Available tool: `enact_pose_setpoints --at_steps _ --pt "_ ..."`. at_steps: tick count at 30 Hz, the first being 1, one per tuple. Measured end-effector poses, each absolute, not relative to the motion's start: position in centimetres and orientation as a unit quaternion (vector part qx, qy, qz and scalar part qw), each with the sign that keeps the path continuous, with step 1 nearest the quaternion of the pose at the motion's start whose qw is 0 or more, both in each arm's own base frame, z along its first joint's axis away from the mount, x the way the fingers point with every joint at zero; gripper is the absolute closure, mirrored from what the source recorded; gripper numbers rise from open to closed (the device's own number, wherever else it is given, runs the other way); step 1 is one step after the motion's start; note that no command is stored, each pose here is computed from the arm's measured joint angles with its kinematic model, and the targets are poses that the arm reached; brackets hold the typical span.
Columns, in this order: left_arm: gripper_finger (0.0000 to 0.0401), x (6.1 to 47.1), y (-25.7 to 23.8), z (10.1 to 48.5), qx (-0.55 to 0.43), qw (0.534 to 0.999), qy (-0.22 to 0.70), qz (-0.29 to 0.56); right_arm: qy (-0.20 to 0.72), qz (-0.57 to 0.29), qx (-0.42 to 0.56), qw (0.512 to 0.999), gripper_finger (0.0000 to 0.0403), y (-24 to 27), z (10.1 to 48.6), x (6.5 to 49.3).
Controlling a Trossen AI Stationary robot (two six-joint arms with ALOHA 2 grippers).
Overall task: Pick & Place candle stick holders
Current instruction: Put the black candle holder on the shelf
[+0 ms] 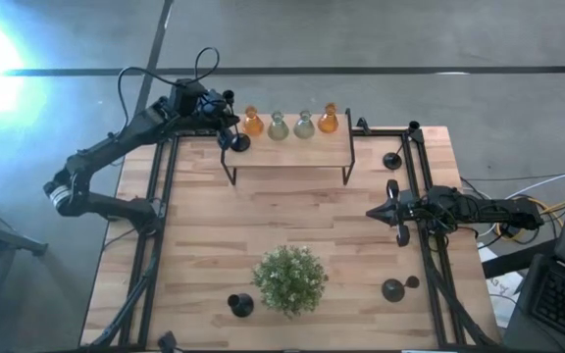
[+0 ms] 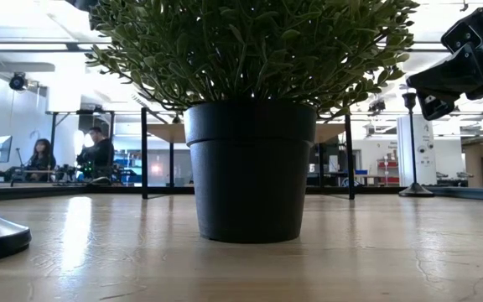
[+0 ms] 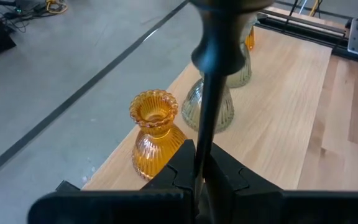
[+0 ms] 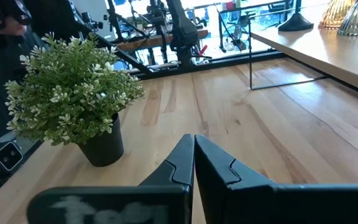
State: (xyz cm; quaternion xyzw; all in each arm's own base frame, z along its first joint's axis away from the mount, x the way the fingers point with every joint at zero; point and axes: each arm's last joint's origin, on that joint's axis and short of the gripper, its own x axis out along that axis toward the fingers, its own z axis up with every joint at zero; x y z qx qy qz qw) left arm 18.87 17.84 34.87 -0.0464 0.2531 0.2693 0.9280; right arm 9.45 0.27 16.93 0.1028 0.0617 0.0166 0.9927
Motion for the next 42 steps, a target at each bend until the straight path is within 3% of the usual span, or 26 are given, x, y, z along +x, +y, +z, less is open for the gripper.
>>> enact_pose_setpoints --at_steps 42 --pt "0.0383 18.4 18.3 35.2 -0.070 0.918 0.245 0.305 0.062 0.017 0.103 0.993 0.0394 0.3 16.9 9.4"
